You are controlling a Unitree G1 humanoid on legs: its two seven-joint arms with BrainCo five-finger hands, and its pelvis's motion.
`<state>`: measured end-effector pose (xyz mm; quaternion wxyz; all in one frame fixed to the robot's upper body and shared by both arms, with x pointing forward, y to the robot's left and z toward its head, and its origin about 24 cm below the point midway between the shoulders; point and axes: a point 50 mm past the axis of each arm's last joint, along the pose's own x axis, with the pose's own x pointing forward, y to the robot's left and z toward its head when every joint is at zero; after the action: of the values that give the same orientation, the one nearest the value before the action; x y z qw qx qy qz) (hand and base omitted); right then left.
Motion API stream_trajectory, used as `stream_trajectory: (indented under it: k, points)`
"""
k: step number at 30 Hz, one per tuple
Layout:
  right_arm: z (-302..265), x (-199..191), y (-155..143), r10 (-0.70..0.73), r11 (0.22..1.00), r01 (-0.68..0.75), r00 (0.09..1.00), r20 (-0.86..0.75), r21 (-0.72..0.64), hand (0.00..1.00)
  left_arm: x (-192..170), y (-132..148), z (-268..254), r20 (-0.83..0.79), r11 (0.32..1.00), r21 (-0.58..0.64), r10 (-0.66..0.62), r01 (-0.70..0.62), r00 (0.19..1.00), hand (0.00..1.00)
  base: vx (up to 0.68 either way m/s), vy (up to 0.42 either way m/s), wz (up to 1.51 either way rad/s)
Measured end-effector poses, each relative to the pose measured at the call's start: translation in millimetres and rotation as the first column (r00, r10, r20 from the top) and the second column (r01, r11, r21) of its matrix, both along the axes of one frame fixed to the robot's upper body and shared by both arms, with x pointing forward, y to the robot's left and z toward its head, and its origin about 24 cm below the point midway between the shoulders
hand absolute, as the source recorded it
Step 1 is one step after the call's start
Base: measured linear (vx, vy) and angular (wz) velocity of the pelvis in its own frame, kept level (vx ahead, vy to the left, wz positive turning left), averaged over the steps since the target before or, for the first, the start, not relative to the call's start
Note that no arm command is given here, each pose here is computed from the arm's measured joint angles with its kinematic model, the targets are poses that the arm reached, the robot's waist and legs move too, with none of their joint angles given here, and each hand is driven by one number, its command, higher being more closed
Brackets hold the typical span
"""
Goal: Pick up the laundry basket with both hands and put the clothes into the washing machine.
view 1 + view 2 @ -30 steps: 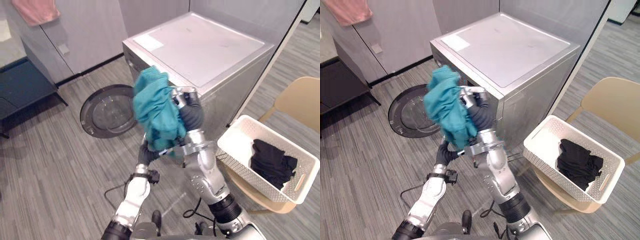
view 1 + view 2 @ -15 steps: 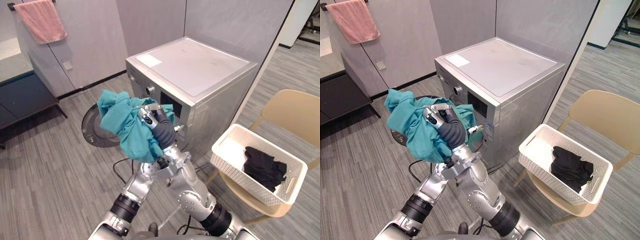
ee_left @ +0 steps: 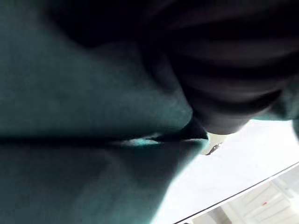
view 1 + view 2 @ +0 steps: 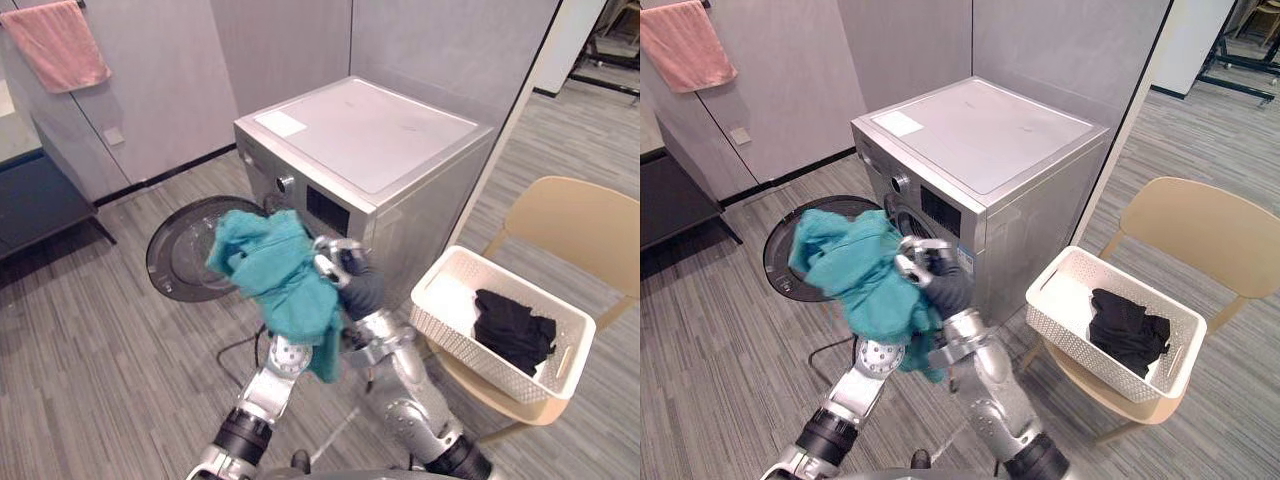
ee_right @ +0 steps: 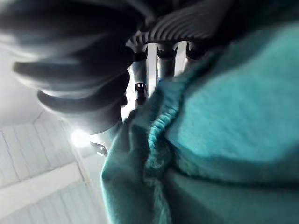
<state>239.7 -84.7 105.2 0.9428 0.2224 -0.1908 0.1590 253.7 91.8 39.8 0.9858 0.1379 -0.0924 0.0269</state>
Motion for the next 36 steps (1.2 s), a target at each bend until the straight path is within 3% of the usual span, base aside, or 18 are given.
stream_trajectory:
  k: [3,7,13,19,24,29,36]
  points:
    - [-2,2,-21,-0.11,0.987,0.112,0.994,0.028,-0.111,0.0,-4,10,-6,-0.023,0.999,-0.005,0.031,-0.031,0.999,1.0,0.04,-0.017,0.0]
    - [-12,-4,-46,-0.238,0.911,0.248,0.969,0.07,-0.33,0.0,-15,29,-19,-0.074,0.996,-0.008,0.088,-0.089,0.993,1.0,0.03,-0.015,0.01]
    - [-50,-14,-69,-0.308,0.799,0.253,0.951,-0.009,-0.546,0.0,-29,48,-40,-0.172,0.991,-0.02,0.124,-0.129,0.977,1.0,0.03,-0.022,0.36]
    - [-132,-41,-90,-0.356,0.683,0.021,0.882,-0.308,-0.73,0.0,-51,64,-82,-0.367,0.994,0.016,0.11,-0.112,0.924,1.0,0.02,-0.063,1.02]
    - [-189,-57,-90,-0.414,0.576,-0.208,0.76,-0.501,-0.791,0.0,-85,87,-128,-0.59,0.99,0.056,0.135,-0.126,0.796,1.0,0.16,0.016,0.92]
    - [-203,-58,-76,-0.411,0.58,-0.267,0.72,-0.559,-0.77,0.0,-118,109,-151,-0.71,0.977,0.08,0.195,-0.198,0.676,1.0,0.16,0.059,0.29]
    - [-214,-78,-77,-0.421,0.584,-0.306,0.677,-0.603,-0.752,0.0,-116,113,-152,-0.716,0.98,0.095,0.189,-0.173,0.672,1.0,0.25,0.073,0.41]
